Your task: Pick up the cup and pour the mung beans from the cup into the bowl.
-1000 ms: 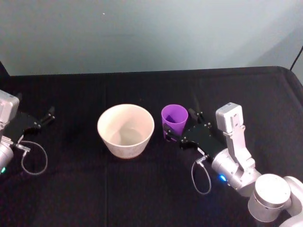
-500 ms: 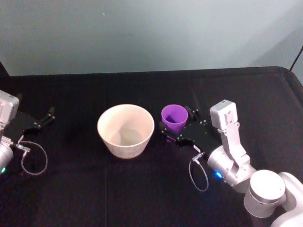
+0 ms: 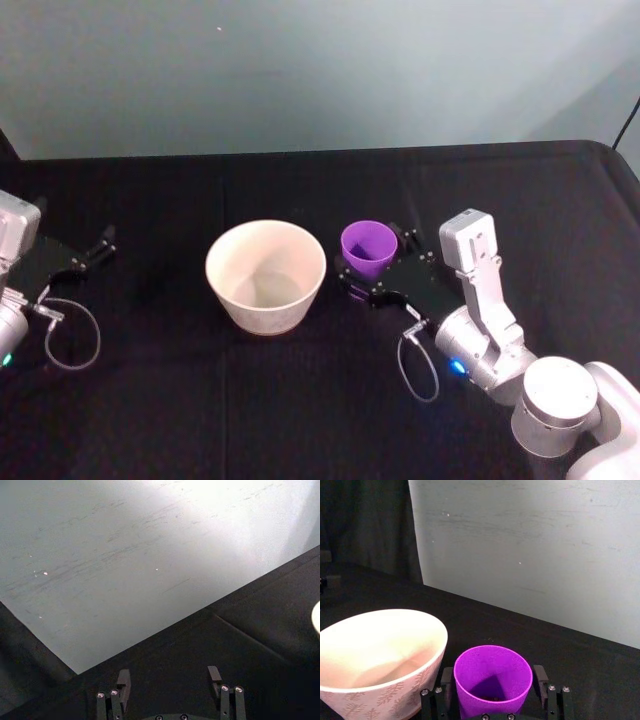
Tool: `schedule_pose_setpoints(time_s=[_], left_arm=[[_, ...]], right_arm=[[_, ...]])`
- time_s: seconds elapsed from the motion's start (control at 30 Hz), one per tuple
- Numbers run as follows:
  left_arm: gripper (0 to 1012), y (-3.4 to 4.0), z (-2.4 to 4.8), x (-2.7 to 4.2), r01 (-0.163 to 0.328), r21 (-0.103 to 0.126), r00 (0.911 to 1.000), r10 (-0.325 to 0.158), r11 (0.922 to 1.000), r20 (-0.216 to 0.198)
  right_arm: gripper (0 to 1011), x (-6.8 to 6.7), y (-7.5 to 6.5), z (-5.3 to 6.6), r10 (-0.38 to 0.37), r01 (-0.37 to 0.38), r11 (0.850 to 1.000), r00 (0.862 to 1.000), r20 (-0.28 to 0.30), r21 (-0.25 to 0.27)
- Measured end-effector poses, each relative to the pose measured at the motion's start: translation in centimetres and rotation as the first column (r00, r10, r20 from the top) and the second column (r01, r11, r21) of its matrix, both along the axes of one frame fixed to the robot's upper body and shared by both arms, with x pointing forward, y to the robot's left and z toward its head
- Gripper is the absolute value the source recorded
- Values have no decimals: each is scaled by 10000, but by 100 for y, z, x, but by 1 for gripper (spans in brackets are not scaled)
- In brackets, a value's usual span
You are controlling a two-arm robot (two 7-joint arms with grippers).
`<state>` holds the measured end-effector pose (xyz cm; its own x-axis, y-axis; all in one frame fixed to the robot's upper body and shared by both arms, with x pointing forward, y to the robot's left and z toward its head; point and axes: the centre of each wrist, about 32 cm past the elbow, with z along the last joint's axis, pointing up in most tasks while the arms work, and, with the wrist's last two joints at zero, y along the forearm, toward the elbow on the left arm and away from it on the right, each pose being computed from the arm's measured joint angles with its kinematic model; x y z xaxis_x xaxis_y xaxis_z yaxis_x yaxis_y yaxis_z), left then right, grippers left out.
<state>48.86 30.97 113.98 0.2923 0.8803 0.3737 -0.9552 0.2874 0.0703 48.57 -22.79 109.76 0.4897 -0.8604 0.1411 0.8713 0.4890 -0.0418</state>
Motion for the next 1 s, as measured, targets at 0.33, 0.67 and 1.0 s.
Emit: schedule_pose_setpoints(time_s=[0.33,0.67,1.0], left_arm=[[1000,0,0,0,0,0,10000,0,10000,0],[1000,0,0,0,-1,0,10000,1,10000,0],[1000,0,0,0,-1,1,10000,1,10000,0]], right_arm=[[1002,0,0,4,15,-15,10000,10000,19,-5],[804,-4,1,3,26,-26,10000,10000,16,-6],[752,-5,0,4,31,-30,10000,10000,18,-8]])
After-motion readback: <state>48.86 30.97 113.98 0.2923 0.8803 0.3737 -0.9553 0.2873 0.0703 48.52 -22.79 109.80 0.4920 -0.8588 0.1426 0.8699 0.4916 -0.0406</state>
